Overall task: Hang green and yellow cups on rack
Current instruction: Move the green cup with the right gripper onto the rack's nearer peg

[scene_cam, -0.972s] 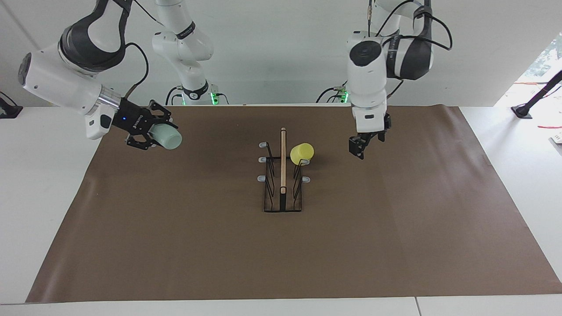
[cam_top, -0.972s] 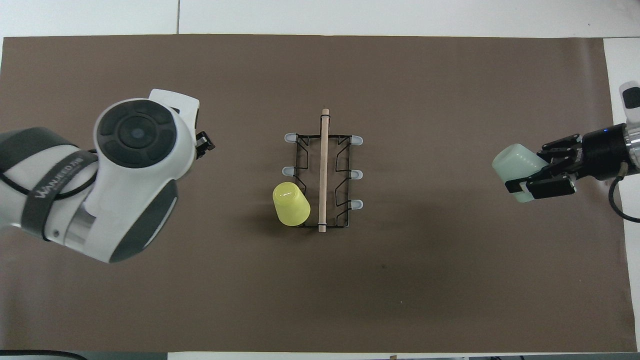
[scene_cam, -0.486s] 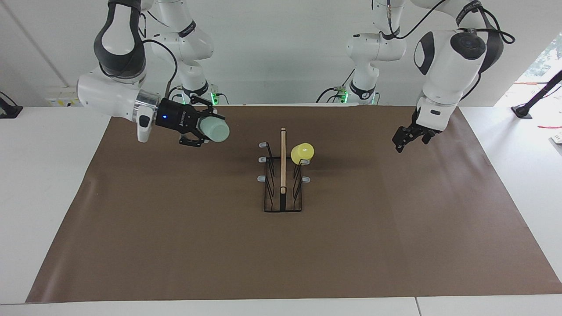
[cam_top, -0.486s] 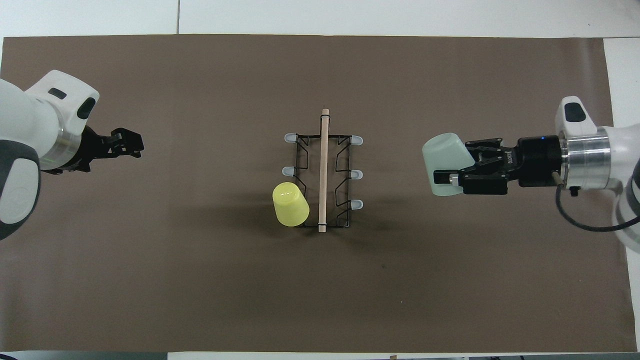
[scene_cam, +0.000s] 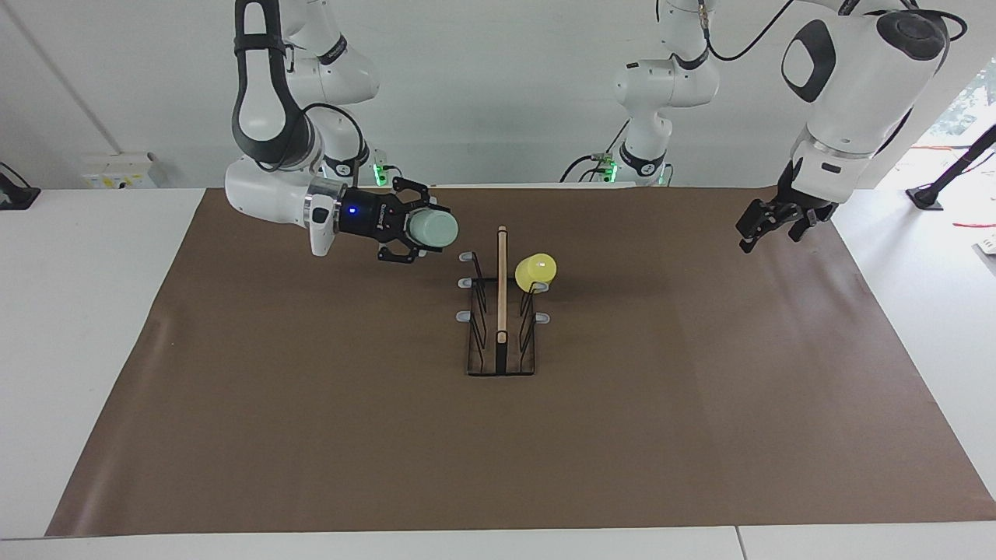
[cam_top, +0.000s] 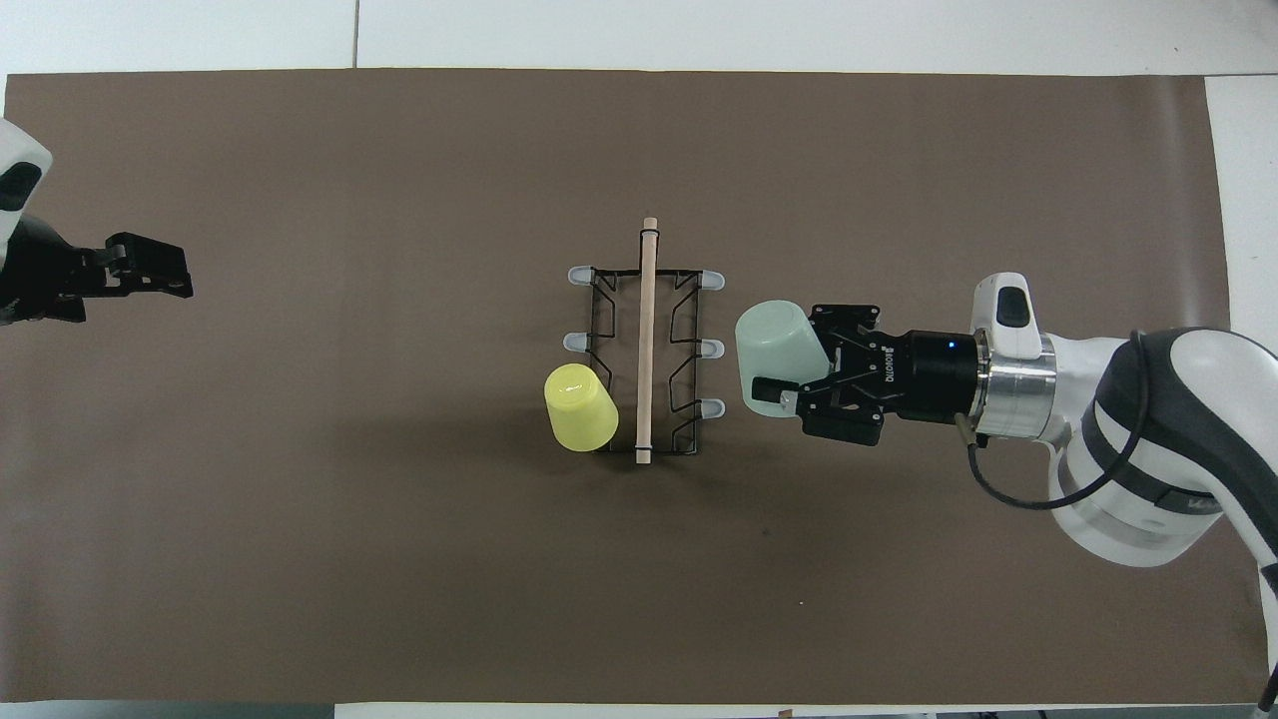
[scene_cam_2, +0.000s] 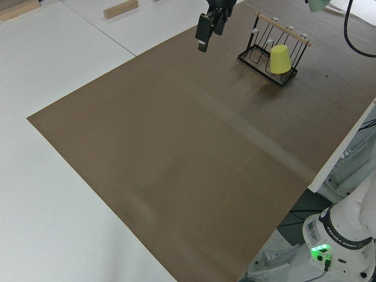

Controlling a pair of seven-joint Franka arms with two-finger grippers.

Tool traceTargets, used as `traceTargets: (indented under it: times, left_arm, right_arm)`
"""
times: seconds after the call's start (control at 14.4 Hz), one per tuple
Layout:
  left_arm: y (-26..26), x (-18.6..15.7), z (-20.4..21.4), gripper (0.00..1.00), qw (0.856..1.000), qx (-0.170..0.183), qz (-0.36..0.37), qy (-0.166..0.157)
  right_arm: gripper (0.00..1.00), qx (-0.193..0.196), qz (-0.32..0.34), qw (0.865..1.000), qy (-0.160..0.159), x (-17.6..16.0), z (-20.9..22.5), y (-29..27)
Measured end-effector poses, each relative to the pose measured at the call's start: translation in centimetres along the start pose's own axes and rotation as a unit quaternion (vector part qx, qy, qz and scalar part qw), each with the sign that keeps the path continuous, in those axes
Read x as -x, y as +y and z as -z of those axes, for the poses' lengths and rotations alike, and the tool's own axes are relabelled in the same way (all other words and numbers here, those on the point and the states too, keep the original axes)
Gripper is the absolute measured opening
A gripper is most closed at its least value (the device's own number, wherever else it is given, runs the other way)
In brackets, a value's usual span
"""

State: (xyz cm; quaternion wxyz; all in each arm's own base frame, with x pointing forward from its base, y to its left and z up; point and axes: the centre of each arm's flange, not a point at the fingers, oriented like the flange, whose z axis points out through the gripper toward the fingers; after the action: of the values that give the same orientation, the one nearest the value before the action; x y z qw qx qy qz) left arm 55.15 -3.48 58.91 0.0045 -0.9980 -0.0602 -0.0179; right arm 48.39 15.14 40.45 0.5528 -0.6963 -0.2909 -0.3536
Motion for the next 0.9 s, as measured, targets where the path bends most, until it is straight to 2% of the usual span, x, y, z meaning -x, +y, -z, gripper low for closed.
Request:
traceTargets:
  times: [0.28,0.42,0.62,0.9]
  left_arm:
    - [-1.3,0.4,1.2,1.0,0.999,-0.002,-0.031,-0.027]
    - [-1.6,0.4,1.0,1.0,0.999,-0.001,-0.034,-0.033]
    - [-1.8,0.3,0.7,1.0,0.999,0.004,-0.034,-0.038]
    - [-2.1,0.3,0.6,1.0,0.997,0.005,-0.058,-0.041]
  right_arm:
    - [0.69,0.009,0.053,0.997,0.054,5.2,-3.5,1.4]
    - [0.69,0.016,0.064,0.996,0.067,7.4,-5.2,2.5]
    - [0.69,0.018,0.072,0.995,0.072,9.3,-6.8,3.0]
    - [0.69,0.019,0.073,0.995,0.07,9.6,-6.9,3.0]
